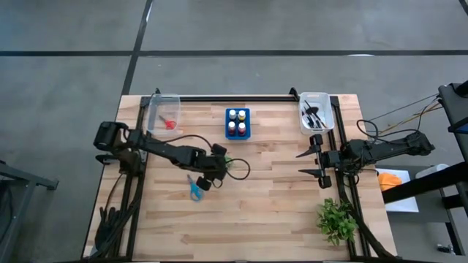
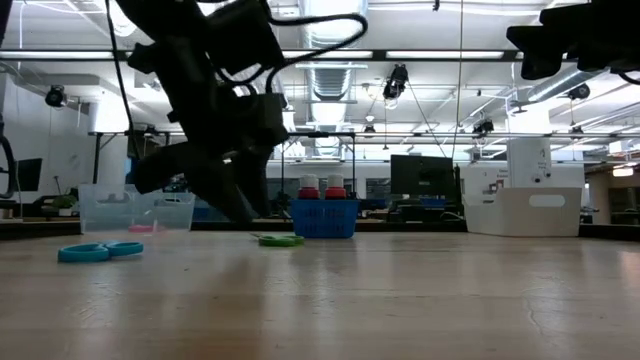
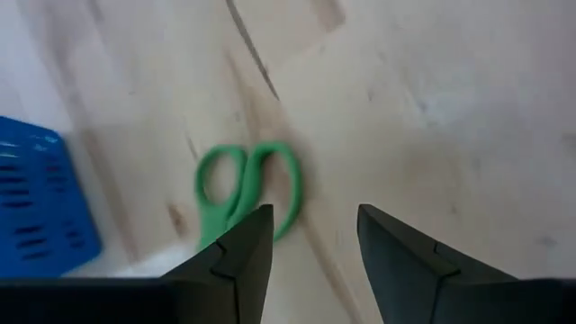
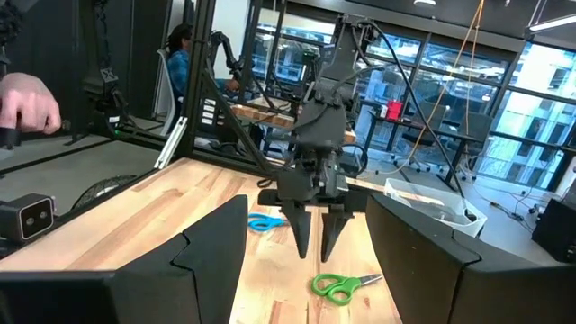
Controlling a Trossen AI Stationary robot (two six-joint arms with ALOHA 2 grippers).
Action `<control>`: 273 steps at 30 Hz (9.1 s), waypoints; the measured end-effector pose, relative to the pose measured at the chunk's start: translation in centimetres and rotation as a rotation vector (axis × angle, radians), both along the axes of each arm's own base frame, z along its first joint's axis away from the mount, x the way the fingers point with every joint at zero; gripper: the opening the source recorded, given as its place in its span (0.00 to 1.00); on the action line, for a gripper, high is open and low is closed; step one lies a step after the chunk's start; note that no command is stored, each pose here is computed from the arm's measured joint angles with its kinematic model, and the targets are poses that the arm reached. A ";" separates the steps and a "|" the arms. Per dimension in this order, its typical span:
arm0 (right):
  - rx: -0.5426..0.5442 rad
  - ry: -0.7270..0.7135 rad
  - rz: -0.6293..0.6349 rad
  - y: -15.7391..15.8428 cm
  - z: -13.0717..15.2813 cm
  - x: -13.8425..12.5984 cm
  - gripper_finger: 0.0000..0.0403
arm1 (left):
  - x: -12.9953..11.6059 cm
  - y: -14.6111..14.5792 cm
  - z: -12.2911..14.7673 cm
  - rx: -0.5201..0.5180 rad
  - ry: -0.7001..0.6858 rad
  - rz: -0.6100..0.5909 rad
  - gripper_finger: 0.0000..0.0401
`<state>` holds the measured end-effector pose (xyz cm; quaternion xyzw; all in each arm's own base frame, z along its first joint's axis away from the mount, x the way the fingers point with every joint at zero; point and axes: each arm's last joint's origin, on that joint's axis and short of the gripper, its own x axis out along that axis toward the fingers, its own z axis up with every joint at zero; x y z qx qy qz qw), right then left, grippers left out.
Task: Pick & Place Paint Supplies
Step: Put the green scissors into the transparent bin
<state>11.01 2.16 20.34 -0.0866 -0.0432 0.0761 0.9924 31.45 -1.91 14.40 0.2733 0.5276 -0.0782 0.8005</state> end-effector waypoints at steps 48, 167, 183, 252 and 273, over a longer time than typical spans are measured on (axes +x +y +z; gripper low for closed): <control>0.008 0.004 -0.001 0.0 -0.2 0.0 0.56 | 1.7 3.2 -2.9 -0.098 0.132 0.005 0.26; 0.020 0.037 0.000 0.0 -0.6 0.0 0.56 | -2.5 4.8 1.6 -0.157 0.083 0.192 0.00; 0.027 0.040 0.001 0.0 -0.6 0.0 0.56 | -3.2 4.6 2.3 -0.215 0.025 0.172 0.00; 0.021 0.069 0.000 0.0 -1.0 0.2 0.56 | -3.6 2.7 -0.9 -0.043 -0.034 -0.005 0.31; 0.021 0.070 0.000 0.0 -1.0 0.2 0.56 | -3.5 3.1 -2.1 -0.079 -0.005 0.009 0.31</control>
